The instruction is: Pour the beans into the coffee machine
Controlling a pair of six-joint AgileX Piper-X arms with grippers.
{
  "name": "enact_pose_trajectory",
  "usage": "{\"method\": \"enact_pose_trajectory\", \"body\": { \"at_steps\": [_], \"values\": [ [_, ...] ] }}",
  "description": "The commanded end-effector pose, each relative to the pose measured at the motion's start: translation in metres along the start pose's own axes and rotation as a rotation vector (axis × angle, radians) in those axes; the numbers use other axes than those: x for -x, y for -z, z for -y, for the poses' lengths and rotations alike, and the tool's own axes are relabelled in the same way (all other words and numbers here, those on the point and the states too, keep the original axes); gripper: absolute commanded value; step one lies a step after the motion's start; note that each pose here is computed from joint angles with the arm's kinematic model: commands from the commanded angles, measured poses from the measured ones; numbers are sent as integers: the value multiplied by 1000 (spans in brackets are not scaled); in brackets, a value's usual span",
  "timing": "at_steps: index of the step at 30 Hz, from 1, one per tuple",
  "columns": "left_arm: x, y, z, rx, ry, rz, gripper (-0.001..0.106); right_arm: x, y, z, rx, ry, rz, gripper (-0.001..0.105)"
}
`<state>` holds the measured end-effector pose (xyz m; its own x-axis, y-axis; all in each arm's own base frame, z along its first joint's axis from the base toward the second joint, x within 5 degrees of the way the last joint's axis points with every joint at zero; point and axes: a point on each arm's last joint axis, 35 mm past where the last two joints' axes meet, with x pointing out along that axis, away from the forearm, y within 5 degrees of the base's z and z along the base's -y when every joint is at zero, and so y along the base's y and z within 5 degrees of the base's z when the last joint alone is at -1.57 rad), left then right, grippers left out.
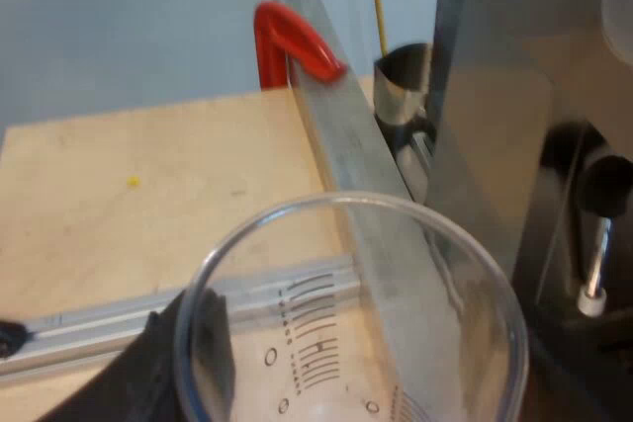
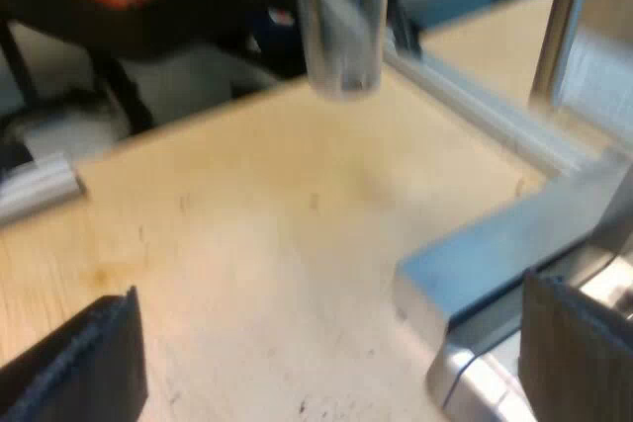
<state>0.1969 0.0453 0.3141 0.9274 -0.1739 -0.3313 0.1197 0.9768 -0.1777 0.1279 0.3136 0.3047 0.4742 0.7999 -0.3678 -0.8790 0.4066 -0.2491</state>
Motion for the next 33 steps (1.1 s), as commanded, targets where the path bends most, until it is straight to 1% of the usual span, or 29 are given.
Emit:
{"method": "enact_pose_trajectory", "body": {
  "at_steps": [1, 3, 6, 11, 16, 18, 21, 25, 27, 29, 33],
  "values": [
    [-6, 17, -3, -24, 3, 68, 0, -12, 8, -4, -35, 8, 39, 78],
    [-9, 29, -5, -20, 3, 60, 0, -23, 20, -8, -43, 17, 48, 78],
    [-13, 43, -5, -24, 11, 61, 0, -33, 31, -12, -44, 35, 47, 78],
    [-27, 61, -6, -52, 35, 83, 0, -45, 39, -15, -45, 40, 57, 78],
    [-47, 71, -14, -41, 32, 55, 0, -51, 39, -16, -53, 49, 100, 78],
    [-56, 74, -19, -44, 3, 64, 0, -50, 37, -15, -57, 53, 122, 78],
    [-66, 76, -24, -57, 4, 92, 0, -50, 35, -15, -59, 55, 132, 78],
    [-79, 86, -30, -46, 6, 69, 0, -50, 36, -15, -59, 55, 132, 78],
    [-86, 94, -32, -35, 54, 39, 0, -50, 36, -15, -59, 55, 132, 78],
    [-90, 100, -33, -27, 72, 22, 0, -50, 36, -15, -59, 55, 132, 78],
    [-99, 112, -38, -6, 71, -22, 0, -50, 35, -15, -59, 55, 134, 78]
  ]
}}
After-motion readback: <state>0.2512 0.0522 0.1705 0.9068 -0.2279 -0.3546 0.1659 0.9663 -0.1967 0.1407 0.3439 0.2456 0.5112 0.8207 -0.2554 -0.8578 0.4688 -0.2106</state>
